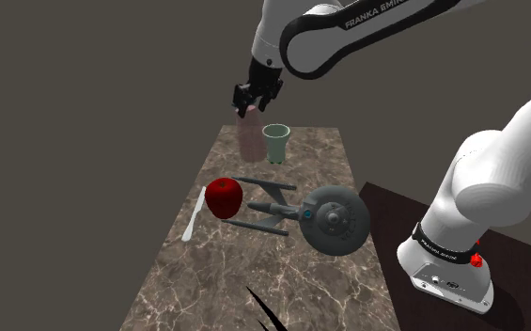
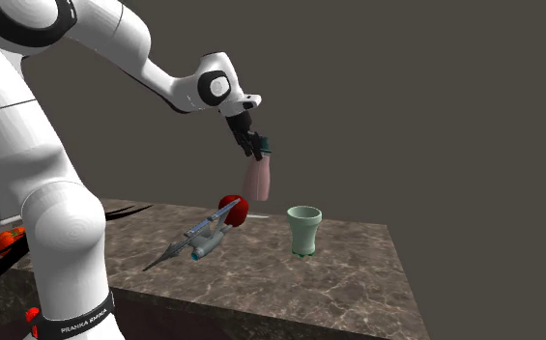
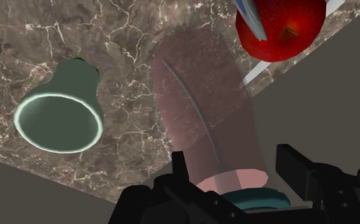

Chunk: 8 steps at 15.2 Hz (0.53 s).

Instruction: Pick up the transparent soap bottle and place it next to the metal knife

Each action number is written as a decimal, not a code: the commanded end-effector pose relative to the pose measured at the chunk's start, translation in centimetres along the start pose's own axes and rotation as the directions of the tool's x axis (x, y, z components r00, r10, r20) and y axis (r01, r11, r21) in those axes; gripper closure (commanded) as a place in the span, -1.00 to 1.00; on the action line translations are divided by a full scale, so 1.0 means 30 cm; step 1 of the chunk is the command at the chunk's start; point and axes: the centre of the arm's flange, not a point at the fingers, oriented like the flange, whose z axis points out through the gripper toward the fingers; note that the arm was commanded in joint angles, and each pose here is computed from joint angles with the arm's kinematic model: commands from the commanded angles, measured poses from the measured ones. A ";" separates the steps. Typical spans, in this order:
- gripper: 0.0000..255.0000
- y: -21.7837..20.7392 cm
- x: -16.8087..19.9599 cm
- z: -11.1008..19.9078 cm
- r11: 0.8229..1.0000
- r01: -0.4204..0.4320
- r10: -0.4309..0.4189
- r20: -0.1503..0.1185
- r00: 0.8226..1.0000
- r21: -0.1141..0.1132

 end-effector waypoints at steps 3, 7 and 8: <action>1.00 0.007 -0.028 0.062 1.000 0.000 0.000 -0.001 1.000 0.001; 1.00 0.012 -0.057 0.126 1.000 0.000 0.000 -0.001 1.000 0.001; 1.00 0.013 -0.064 0.142 1.000 0.000 0.000 -0.001 1.000 0.001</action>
